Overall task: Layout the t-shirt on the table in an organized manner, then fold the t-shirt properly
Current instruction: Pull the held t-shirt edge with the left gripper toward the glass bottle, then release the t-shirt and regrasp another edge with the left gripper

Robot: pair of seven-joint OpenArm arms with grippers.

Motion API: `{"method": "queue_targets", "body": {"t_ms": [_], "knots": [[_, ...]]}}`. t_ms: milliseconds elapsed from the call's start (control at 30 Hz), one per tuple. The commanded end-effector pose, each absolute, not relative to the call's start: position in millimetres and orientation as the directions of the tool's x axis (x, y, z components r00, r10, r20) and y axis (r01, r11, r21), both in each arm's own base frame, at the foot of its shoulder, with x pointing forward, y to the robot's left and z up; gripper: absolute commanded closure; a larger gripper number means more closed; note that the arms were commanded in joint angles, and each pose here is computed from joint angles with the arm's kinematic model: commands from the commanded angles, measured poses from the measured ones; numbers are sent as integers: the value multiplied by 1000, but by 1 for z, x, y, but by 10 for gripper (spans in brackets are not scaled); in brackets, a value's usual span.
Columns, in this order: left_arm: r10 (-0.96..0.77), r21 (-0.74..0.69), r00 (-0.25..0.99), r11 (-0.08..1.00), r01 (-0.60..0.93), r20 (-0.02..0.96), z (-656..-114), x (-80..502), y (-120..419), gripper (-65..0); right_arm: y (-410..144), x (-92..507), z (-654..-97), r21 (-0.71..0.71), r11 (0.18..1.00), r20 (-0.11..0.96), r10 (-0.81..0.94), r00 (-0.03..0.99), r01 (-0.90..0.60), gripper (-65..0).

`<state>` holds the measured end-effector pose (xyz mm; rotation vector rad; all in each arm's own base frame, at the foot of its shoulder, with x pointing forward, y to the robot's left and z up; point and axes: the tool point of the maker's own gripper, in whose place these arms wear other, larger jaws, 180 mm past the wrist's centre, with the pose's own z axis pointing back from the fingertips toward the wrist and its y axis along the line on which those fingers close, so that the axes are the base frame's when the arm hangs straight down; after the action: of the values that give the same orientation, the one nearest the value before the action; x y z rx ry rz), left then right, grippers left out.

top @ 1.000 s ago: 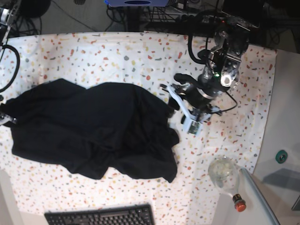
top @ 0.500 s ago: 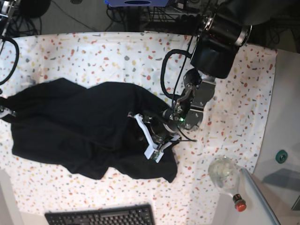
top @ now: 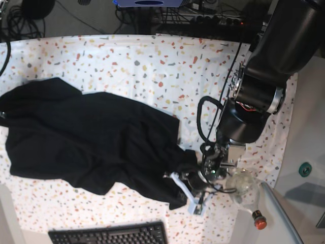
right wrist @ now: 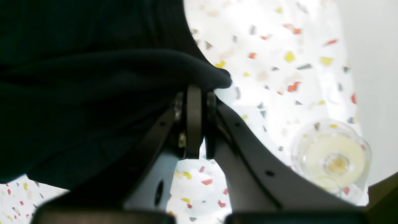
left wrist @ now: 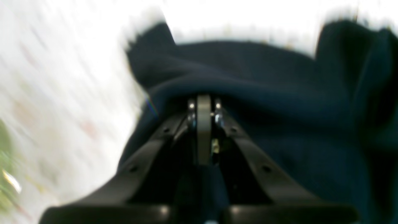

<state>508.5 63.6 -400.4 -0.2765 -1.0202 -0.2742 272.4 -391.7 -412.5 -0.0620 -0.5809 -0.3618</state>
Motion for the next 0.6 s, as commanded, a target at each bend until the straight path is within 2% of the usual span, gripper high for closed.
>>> {"method": "queue_targets", "body": {"t_ms": [0, 67, 200, 300, 333, 433, 467, 500, 567], "knots": [[-69, -88, 391, 925, 370, 918, -353, 537, 53, 0, -405, 294, -386, 26, 938, 617, -286, 733, 345, 0], [-70, -78, 357, 920, 383, 931, -333, 547, 49, 0, -401, 303, -384, 28, 943, 619, -277, 735, 332, 0], [-127, -76, 423, 899, 432, 897, -339, 531, 30, 0, -401, 315, -377, 39, 939, 633, -288, 719, 341, 0], [-134, -86, 431, 887, 453, 892, -359, 494, 30, 0, -421, 307, -381, 13, 886, 597, -378, 707, 463, 0], [-122, -90, 433, 895, 437, 893, -366, 484, 42, 0, -425, 306, -381, 4, 874, 595, -392, 702, 485, -62], [-38, -133, 444, 928, 347, 895, -379, 454, 81, 0, -422, 308, -382, 13, 886, 625, -370, 687, 464, -342], [0, -150, 456, 945, 292, 890, -388, 439, 104, 0, -428, 302, -380, 28, 879, 650, -378, 659, 476, -401], [41, -166, 464, 958, 232, 885, -397, 422, 126, 0, -431, 296, -378, 58, 866, 680, -398, 616, 496, -428], [113, -185, 470, 977, 110, 875, -408, 389, 170, 0, -425, 282, -377, 122, 845, 714, -440, 545, 521, -429]]}}
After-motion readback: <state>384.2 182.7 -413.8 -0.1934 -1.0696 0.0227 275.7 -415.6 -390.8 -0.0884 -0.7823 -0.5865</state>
